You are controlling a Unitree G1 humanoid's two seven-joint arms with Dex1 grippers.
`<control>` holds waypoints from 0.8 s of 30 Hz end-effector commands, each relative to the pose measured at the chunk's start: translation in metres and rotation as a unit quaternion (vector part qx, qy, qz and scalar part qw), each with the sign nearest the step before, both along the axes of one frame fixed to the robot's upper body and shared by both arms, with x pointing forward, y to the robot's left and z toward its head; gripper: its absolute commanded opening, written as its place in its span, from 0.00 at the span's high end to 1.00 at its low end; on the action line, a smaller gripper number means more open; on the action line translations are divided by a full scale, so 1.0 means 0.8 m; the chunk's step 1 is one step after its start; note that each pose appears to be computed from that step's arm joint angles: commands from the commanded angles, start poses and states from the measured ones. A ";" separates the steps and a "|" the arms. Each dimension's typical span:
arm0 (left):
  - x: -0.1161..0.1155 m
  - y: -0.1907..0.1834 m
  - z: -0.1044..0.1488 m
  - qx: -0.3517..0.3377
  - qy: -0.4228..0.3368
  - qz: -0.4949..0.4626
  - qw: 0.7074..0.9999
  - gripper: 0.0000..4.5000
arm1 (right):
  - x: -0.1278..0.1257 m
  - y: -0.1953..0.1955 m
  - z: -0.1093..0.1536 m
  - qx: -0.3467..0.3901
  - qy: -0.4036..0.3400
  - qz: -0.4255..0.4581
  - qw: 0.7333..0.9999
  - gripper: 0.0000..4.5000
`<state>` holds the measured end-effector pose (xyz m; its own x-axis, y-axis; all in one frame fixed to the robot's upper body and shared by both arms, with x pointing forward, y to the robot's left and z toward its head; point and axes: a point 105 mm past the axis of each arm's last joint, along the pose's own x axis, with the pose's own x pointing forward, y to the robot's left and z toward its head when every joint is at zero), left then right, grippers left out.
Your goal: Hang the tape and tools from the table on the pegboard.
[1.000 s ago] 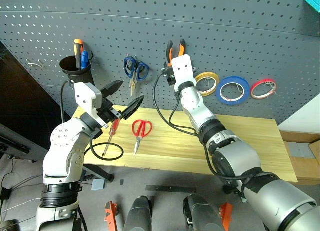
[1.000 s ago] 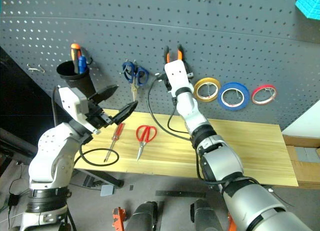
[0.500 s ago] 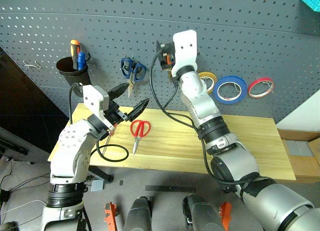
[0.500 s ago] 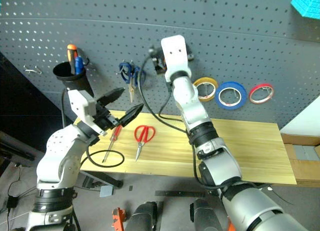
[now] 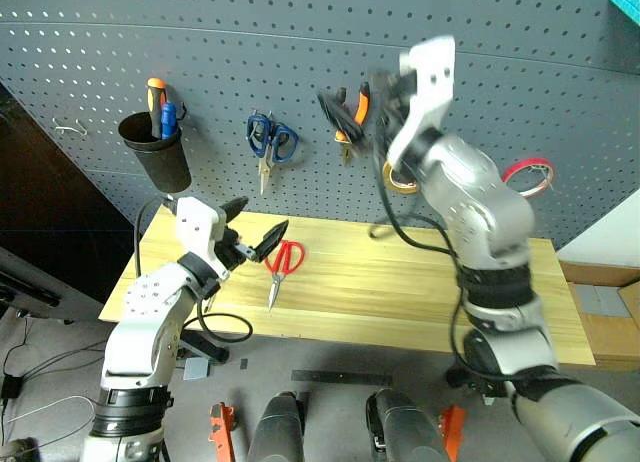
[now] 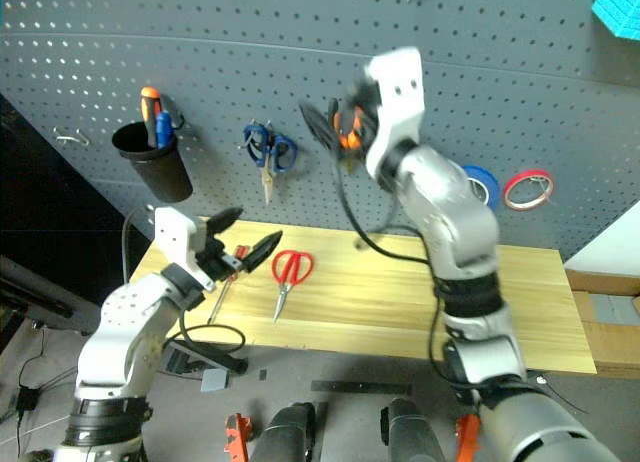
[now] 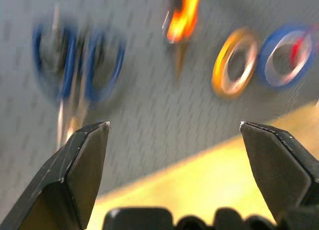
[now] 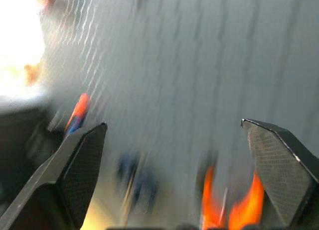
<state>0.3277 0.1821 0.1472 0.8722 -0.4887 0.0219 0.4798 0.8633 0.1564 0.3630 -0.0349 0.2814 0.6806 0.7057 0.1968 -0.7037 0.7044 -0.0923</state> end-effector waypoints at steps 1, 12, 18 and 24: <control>0.003 0.006 -0.020 0.034 0.050 0.056 0.997 0.00 | -0.051 -0.004 -0.037 -0.079 0.045 0.103 0.991 0.00; 0.008 0.025 -0.117 0.053 0.234 0.165 0.957 0.00 | -0.095 -0.001 -0.117 -0.152 0.126 0.126 0.972 0.00; 0.023 0.027 -0.143 0.066 0.271 0.213 0.936 0.00 | -0.099 0.009 -0.135 -0.190 0.123 0.121 0.967 0.00; 0.036 0.004 -0.157 0.063 0.299 0.200 0.931 0.00 | -0.100 0.016 -0.145 -0.230 0.108 0.119 0.960 0.00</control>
<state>0.3512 0.1900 0.0160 0.8135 -0.0824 -0.5757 0.1477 0.9867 0.0675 0.2873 -0.0264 0.1561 0.4858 0.8108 -0.3265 -0.8728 0.4702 -0.1309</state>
